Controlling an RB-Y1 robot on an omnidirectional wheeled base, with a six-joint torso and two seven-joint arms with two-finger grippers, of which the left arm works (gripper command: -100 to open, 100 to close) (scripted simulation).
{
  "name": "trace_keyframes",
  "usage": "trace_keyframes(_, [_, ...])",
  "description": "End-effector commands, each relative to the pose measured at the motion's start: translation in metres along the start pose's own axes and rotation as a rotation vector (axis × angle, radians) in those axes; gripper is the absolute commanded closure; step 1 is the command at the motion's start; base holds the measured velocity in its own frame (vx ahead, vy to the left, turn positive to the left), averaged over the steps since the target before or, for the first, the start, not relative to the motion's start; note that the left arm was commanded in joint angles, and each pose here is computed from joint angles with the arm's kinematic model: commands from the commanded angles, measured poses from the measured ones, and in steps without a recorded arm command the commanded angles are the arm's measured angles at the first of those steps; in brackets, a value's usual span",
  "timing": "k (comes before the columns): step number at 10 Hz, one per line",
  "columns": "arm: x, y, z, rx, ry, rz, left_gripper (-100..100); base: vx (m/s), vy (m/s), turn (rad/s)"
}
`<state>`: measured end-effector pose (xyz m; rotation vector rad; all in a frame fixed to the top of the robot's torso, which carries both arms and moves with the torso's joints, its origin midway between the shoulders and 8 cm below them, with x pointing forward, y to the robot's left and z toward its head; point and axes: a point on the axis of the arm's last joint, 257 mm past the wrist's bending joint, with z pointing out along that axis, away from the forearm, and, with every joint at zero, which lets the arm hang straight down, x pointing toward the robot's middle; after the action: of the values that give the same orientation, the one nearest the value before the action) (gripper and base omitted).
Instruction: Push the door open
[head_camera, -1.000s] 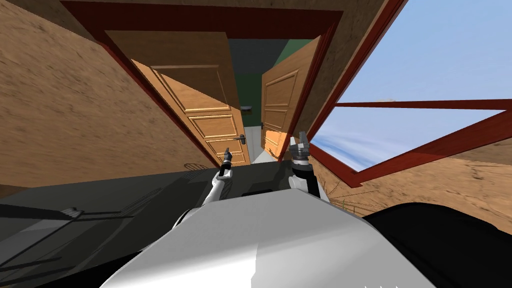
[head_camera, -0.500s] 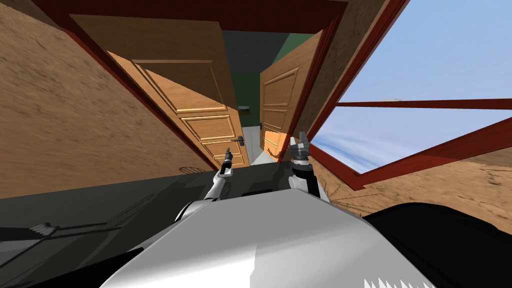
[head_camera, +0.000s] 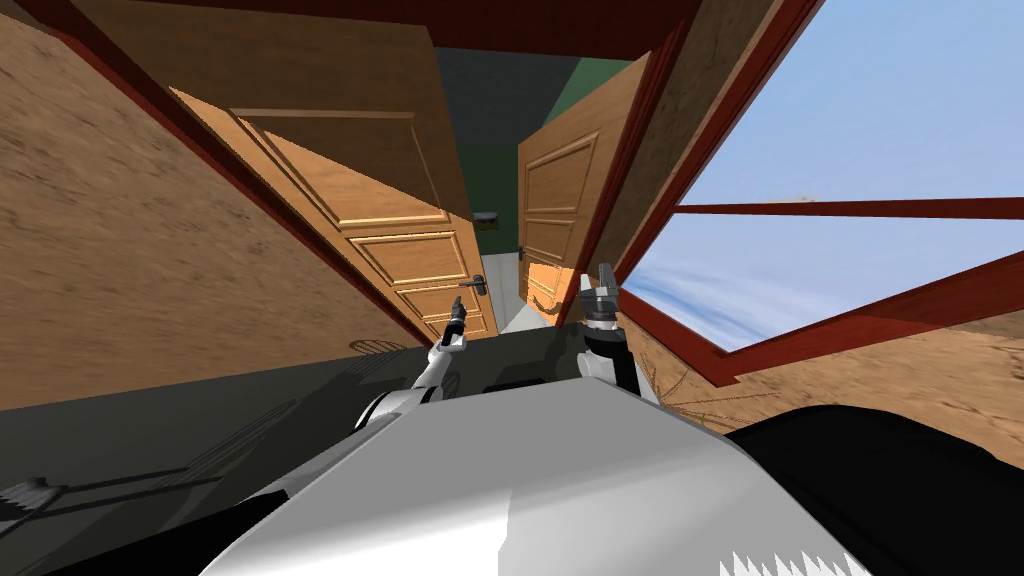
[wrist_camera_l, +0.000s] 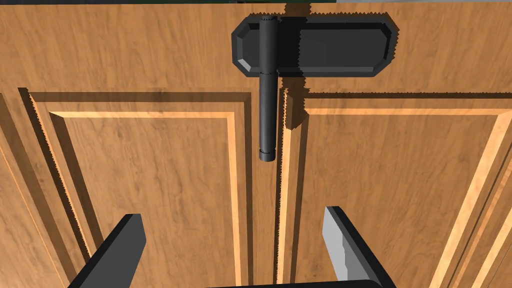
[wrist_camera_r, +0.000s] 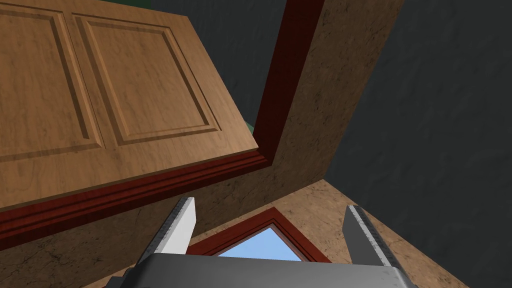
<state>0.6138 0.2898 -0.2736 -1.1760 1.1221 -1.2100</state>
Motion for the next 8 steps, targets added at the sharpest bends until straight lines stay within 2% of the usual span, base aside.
trace_keyframes(1, [-0.001,0.003,0.0035,-0.013,-0.001,0.000,-100,0.092,0.009,-0.035])
trace_keyframes(8, [-0.002,0.017,0.0127,-0.060,-0.007,0.002,-100,0.083,0.005,-0.031])
